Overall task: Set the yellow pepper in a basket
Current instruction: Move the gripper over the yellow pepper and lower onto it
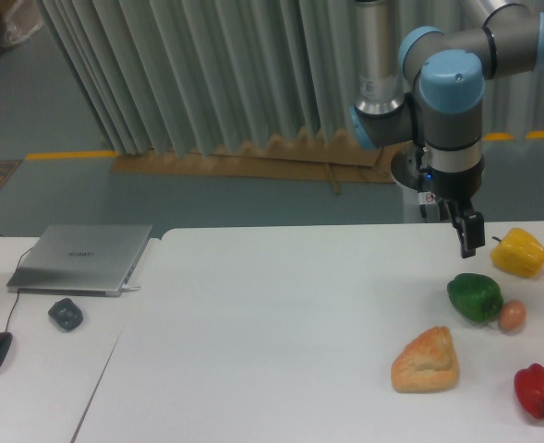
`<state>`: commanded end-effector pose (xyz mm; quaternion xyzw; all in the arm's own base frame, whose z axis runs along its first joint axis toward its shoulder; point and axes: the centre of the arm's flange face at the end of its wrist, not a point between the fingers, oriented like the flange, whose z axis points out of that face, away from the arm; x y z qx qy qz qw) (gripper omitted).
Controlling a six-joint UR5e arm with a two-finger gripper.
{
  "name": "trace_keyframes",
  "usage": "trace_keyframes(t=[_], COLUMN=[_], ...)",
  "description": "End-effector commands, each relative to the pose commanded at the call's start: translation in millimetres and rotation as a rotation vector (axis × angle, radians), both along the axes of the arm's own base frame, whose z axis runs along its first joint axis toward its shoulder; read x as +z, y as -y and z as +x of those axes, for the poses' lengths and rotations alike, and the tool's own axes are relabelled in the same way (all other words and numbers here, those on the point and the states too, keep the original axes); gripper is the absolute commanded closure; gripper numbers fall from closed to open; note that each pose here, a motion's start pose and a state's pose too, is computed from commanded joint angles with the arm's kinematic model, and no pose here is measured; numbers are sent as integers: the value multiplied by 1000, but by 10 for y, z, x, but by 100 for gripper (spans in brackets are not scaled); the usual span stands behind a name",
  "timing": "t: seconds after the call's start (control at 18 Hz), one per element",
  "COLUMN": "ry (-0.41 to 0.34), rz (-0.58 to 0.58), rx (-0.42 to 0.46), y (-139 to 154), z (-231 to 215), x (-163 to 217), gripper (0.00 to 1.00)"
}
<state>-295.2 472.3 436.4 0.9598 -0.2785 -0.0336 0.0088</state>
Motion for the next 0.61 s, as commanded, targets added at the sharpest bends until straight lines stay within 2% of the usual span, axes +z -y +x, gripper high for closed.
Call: trace_keyframes(t=[0.06, 0.22, 0.39, 0.56, 0.61], ry=[-2, -31, 9, 52, 63], rz=[-12, -103, -147, -177, -183], rx=[-12, -201, -339, -532, -565], y=[19, 79, 102, 183, 204], z=[6, -34, -8, -6, -8], x=[-41, -104, -265, -438, -476], gripper=[0, 0, 0, 0, 0])
